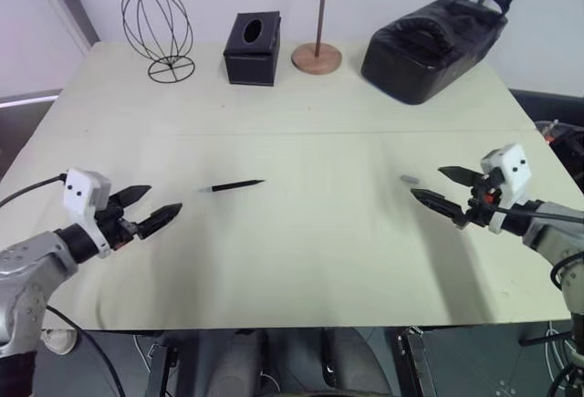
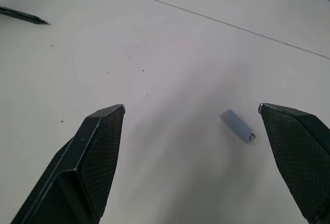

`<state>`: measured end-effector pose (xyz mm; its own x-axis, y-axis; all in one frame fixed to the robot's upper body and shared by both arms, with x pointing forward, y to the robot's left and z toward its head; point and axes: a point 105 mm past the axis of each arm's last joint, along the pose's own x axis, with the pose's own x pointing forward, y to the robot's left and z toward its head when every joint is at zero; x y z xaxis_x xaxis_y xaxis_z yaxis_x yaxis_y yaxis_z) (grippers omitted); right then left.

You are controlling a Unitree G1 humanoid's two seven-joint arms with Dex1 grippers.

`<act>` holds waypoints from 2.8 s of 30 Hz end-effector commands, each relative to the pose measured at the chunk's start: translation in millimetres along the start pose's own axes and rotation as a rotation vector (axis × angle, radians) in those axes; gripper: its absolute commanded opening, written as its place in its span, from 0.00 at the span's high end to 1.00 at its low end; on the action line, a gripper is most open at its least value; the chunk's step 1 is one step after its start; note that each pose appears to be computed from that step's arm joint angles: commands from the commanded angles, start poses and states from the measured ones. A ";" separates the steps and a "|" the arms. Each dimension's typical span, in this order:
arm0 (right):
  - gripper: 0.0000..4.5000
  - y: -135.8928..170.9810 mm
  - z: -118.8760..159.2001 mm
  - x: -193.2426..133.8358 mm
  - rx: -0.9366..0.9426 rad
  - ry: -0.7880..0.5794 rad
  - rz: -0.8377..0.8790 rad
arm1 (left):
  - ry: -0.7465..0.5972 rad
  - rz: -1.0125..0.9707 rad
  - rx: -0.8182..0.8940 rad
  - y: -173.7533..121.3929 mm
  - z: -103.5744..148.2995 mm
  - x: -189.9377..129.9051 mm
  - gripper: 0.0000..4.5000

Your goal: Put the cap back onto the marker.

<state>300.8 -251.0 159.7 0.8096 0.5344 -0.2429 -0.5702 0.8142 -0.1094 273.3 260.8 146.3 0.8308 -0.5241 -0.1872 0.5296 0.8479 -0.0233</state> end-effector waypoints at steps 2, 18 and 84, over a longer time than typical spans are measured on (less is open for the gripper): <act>0.04 1.1 8.0 -2.3 -0.040 -0.024 -0.003 | -0.015 0.004 0.058 7.4 10.6 -4.5 0.01; 0.04 5.6 2.2 2.4 -0.039 -0.034 -0.016 | 0.002 -0.065 0.091 8.6 16.8 -3.4 0.01; 0.04 16.4 -9.0 -27.9 -0.063 0.000 -0.145 | 0.276 -0.618 0.428 -12.2 -20.8 142.9 0.66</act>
<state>267.2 -253.9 143.1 0.8673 0.4167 -0.2722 -0.4697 0.8663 -0.1702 384.3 172.0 102.3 0.3338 -0.8153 -0.4731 0.9426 0.2836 0.1763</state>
